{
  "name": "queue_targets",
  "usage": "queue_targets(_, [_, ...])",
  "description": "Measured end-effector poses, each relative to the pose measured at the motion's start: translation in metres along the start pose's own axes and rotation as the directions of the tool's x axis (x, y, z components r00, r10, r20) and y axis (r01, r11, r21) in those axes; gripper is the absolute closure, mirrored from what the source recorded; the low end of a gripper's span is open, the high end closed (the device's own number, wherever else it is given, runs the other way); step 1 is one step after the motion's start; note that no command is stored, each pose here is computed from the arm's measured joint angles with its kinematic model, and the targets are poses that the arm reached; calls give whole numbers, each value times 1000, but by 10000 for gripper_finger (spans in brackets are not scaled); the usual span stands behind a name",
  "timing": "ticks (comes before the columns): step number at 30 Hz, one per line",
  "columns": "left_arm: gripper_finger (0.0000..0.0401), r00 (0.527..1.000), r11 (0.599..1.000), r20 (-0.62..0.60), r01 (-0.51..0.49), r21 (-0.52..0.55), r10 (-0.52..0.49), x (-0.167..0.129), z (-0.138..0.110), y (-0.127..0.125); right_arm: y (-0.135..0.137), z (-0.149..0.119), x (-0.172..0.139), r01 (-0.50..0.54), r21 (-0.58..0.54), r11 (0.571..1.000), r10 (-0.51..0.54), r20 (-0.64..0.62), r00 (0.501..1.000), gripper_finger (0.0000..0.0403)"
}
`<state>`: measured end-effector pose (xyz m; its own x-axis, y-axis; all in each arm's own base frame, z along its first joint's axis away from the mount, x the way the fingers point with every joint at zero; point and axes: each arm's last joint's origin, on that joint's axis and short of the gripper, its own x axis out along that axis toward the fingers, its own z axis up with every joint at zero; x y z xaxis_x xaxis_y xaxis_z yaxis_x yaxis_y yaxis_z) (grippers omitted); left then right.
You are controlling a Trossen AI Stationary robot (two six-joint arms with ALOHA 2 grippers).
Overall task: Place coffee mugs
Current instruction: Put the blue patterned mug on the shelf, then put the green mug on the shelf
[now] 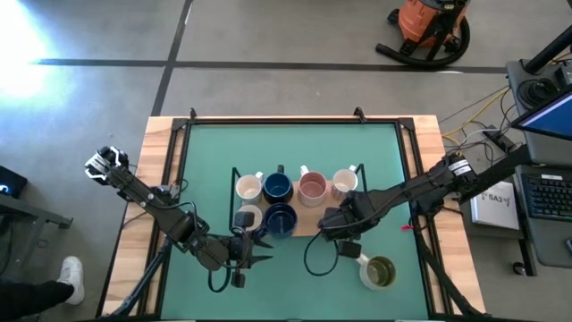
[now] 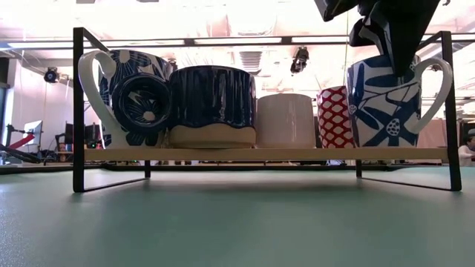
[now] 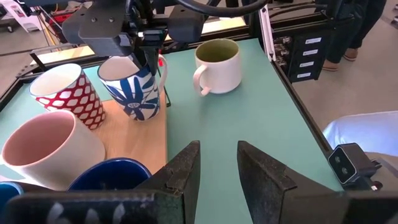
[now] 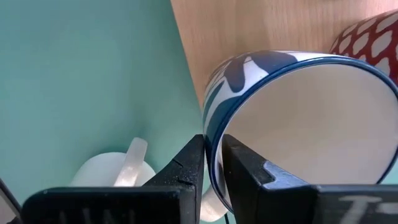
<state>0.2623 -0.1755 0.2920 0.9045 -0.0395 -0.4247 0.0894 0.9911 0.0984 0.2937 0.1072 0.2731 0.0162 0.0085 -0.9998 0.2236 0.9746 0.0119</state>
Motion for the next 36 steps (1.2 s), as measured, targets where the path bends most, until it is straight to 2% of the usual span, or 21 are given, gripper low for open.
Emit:
queue_targets(14, [312, 1000, 1000, 0, 0, -4, 0, 0, 0, 0, -6, 1, -2, 27, 13, 1000, -27, 12, 1000, 357])
queue_targets(19, [312, 1000, 1000, -6, 0, -19, 0, 0, -1, 0, -6, 1, -2, 1, 36, 999, -1, -7, 1000, 357])
queue_targets(30, [312, 1000, 1000, -14, 8, -19, -8, 0, -1, 0, -2, 7, -30, -27, 38, 999, 23, 86, 996, 354])
queue_targets(36, [312, 1000, 1000, -16, 22, -20, -22, 0, -1, 0, -1, 5, -52, -55, 80, 995, 46, 111, 993, 344])
